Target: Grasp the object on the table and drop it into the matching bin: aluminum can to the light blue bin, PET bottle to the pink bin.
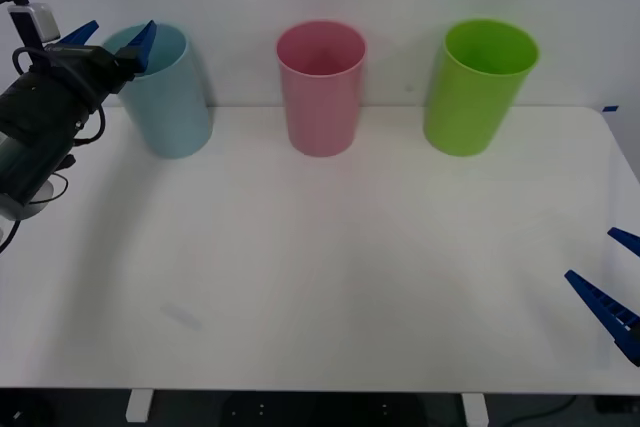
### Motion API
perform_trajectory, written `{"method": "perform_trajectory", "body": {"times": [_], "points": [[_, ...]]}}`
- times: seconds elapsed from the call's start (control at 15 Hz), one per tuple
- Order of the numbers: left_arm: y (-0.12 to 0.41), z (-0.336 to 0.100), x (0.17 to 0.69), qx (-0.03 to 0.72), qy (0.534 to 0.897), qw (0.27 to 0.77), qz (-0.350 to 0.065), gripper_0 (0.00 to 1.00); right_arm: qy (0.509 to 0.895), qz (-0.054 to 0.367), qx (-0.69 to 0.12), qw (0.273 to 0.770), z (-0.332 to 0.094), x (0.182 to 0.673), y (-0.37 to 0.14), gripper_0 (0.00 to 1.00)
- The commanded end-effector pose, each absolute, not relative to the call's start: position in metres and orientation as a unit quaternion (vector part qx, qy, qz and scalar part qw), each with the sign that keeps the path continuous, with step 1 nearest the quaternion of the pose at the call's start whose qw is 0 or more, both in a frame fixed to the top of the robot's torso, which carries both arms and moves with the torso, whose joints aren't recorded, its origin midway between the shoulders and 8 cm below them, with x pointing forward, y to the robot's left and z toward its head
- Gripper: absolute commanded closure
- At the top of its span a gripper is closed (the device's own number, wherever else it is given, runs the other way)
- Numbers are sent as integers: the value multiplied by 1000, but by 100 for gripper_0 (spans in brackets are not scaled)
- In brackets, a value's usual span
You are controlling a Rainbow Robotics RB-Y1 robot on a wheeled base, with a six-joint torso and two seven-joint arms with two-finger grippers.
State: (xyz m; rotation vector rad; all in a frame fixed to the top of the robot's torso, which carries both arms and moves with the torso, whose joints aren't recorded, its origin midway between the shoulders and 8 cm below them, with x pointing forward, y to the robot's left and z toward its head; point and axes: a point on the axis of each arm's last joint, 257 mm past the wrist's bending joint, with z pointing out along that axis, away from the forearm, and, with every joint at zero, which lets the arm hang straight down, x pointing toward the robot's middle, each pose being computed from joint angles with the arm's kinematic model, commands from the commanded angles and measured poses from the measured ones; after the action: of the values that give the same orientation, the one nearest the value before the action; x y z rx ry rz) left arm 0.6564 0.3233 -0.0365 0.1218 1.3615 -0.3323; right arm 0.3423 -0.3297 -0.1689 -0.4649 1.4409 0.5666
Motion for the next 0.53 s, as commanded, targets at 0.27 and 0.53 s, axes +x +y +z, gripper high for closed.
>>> {"method": "perform_trajectory", "body": {"times": [0.27,0.53], "points": [[343,-61,589,99,618,754,-201,0,645,253,-208,691,-169,342,-330,0],[368,-77,541,134,622,746,-196,0,645,253,-208,691,-169,342,-330,0]]}}
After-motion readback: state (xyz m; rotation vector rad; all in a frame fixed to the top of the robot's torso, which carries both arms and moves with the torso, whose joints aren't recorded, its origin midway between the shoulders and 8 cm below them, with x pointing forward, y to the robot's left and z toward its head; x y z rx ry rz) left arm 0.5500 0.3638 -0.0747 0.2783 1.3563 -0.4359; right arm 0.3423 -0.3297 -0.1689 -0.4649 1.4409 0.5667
